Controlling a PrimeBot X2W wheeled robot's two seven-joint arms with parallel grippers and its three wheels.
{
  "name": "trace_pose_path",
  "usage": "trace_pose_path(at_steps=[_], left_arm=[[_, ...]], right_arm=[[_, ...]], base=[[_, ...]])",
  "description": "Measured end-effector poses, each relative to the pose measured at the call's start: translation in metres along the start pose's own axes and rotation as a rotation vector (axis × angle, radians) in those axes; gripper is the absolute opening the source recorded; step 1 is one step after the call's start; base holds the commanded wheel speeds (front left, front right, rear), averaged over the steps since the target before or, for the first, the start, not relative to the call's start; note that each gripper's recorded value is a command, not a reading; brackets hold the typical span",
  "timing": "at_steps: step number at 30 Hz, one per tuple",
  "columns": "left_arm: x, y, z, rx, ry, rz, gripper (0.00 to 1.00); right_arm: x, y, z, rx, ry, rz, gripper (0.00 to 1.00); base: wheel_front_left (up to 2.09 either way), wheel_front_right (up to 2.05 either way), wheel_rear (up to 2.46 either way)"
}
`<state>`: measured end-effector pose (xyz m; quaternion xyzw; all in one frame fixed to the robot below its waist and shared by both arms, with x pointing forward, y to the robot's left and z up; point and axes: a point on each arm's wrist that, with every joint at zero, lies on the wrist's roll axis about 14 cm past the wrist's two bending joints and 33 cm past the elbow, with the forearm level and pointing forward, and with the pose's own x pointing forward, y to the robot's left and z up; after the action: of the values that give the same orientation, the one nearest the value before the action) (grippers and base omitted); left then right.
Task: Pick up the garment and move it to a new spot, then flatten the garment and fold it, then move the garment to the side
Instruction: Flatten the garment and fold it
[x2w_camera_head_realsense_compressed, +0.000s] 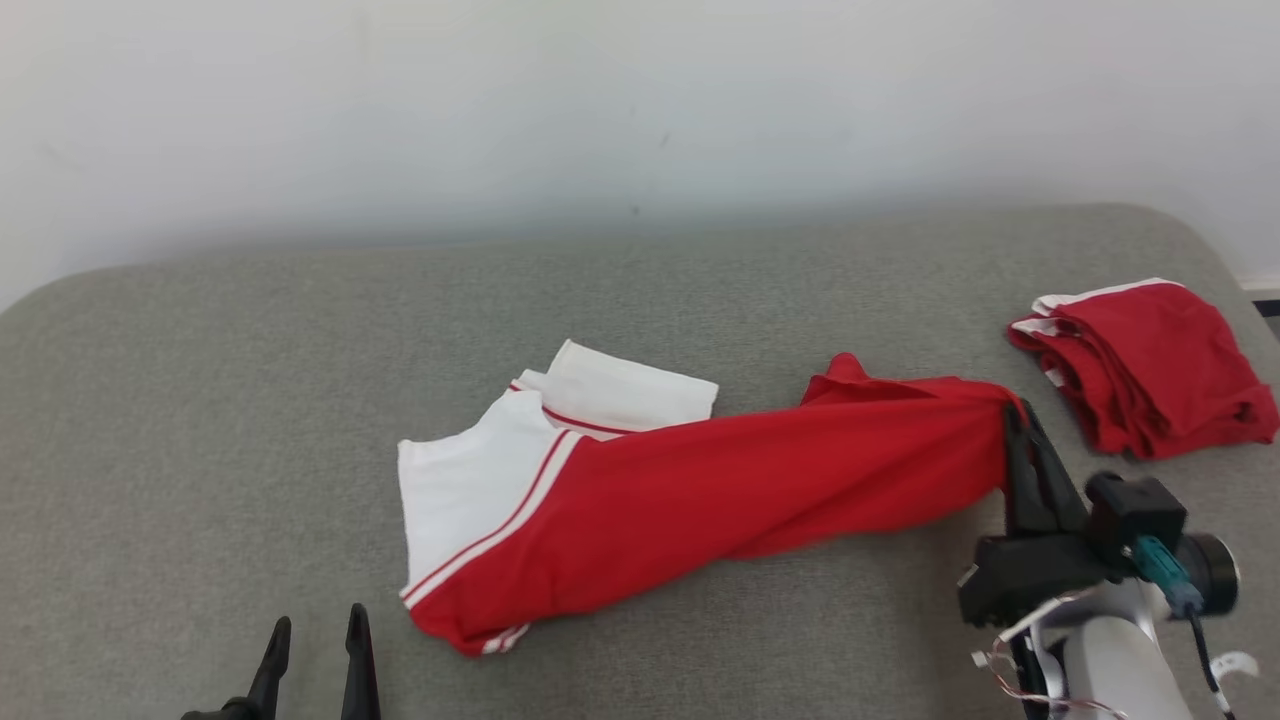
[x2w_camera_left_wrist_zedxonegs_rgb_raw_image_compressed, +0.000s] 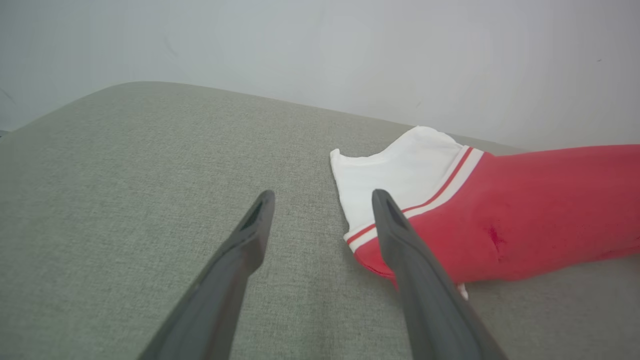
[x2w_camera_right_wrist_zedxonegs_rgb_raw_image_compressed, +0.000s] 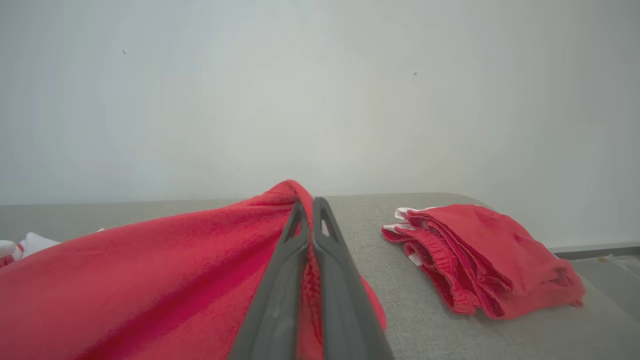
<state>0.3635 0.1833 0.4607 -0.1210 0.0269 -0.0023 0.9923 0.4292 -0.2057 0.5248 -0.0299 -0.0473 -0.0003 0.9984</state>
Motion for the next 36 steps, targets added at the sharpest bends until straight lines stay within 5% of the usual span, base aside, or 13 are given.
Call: trace_pose_path(at_steps=[1, 2, 3, 4, 5, 13, 36], left_arm=[[0.001, -0.004, 0.000, -0.001, -0.001, -0.012, 1.00], [0.002, -0.007, 0.000, -0.001, -0.001, -0.023, 1.00], [0.003, -0.010, 0.000, -0.001, 0.000, -0.032, 1.00], [0.004, -0.013, 0.000, -0.001, 0.001, -0.041, 1.00], [0.004, -0.016, -0.001, 0.000, 0.003, -0.051, 1.00], [0.006, -0.025, -0.009, -0.001, 0.028, -0.078, 1.00], [0.075, -0.050, -0.028, -0.035, 0.089, -0.147, 1.00]], right_arm=[[-0.005, -0.010, -0.001, 0.010, 0.003, -0.031, 0.00], [-0.010, -0.019, -0.004, 0.017, 0.012, -0.059, 0.26], [-0.016, -0.028, -0.008, 0.018, 0.025, -0.086, 0.36], [-0.023, -0.039, -0.013, 0.022, 0.039, -0.118, 0.91], [-0.030, -0.049, -0.018, 0.022, 0.055, -0.148, 1.00], [-0.076, -0.093, -0.060, -0.022, 0.198, -0.283, 1.00], [-0.022, -0.021, -0.093, -0.024, 0.262, -0.057, 1.00]], base=[[0.00, 0.00, 0.00], [0.00, 0.00, 0.00], [0.00, 0.00, 0.00], [0.00, 0.00, 0.00], [0.00, 0.00, 0.00], [0.00, 0.00, 0.00], [0.00, 0.00, 0.00]])
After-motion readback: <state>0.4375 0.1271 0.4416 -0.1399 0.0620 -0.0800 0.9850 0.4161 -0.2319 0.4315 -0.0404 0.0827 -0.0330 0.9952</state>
